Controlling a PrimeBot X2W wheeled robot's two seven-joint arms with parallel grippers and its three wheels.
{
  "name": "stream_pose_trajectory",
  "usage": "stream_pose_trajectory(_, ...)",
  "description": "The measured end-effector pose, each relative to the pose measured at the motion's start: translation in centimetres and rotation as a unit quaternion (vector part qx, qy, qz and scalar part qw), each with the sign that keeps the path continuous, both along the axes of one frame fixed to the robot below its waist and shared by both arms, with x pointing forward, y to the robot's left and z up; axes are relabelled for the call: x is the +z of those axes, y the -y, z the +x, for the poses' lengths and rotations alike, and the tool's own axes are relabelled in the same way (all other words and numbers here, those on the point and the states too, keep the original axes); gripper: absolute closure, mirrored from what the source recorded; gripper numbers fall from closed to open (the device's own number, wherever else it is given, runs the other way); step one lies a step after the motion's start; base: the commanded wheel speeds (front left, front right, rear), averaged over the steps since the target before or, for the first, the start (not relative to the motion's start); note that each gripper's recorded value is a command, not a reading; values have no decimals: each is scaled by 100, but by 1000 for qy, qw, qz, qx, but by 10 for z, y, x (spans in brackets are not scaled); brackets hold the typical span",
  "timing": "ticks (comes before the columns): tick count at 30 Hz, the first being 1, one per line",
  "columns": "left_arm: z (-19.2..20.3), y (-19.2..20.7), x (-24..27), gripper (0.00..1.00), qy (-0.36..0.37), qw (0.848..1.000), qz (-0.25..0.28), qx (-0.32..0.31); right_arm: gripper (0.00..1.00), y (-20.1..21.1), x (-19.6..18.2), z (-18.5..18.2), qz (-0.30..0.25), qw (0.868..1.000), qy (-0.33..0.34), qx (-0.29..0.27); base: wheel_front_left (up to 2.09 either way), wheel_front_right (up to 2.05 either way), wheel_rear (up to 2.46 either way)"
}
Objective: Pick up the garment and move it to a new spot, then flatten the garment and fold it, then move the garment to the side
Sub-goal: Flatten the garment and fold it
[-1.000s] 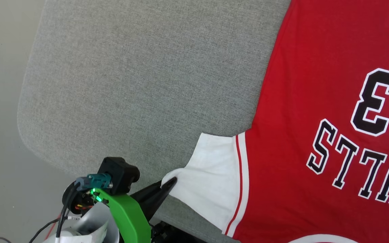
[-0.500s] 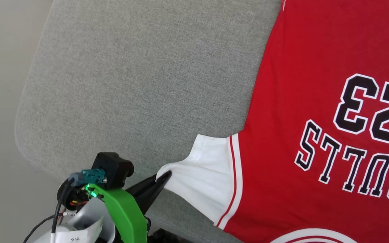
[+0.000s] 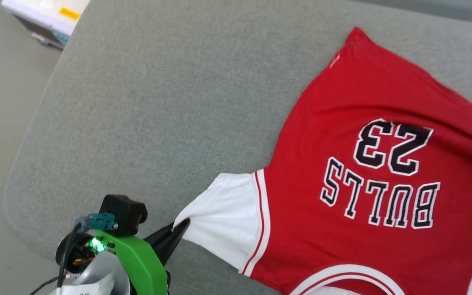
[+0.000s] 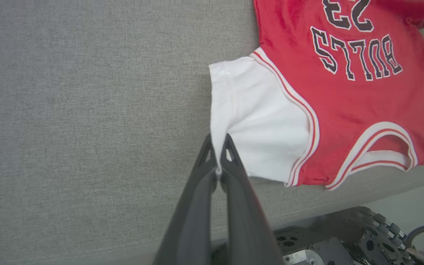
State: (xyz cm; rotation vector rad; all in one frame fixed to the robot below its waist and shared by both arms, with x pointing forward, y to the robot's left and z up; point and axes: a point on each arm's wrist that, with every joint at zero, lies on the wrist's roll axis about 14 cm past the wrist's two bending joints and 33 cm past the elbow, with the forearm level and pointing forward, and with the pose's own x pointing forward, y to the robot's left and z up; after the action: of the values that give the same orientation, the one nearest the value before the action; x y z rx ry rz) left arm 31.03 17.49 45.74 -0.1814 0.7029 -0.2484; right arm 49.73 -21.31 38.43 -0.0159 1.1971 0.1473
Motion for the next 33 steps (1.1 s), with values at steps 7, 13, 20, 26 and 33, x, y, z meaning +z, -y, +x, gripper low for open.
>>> stream_pose_trajectory(7, -2, 5, 14, 100, 36, 999, -1, -4, 100, 27, 16, -58, 0, 999, 5, -33, 0, 0, 0)
stream_pose_trajectory(13, -3, 18, 26, 100, 65, 998, -11, -21, 100, 46, 29, -106, 5, 997, 18, -69, 0, 0, 0)
stream_pose_trajectory(20, 3, 42, 41, 100, 109, 993, -42, -34, 100, 65, 36, -172, 5, 994, 16, -112, 0, 0, 0)
stream_pose_trajectory(26, 5, 50, 43, 100, 120, 991, -57, -32, 100, 60, 22, -206, 25, 991, -4, -134, 0, 0, 0)
stream_pose_trajectory(33, 6, 50, 40, 100, 121, 990, -60, -30, 0, 50, 14, -214, 37, 991, -9, -128, 0, 0, 0)
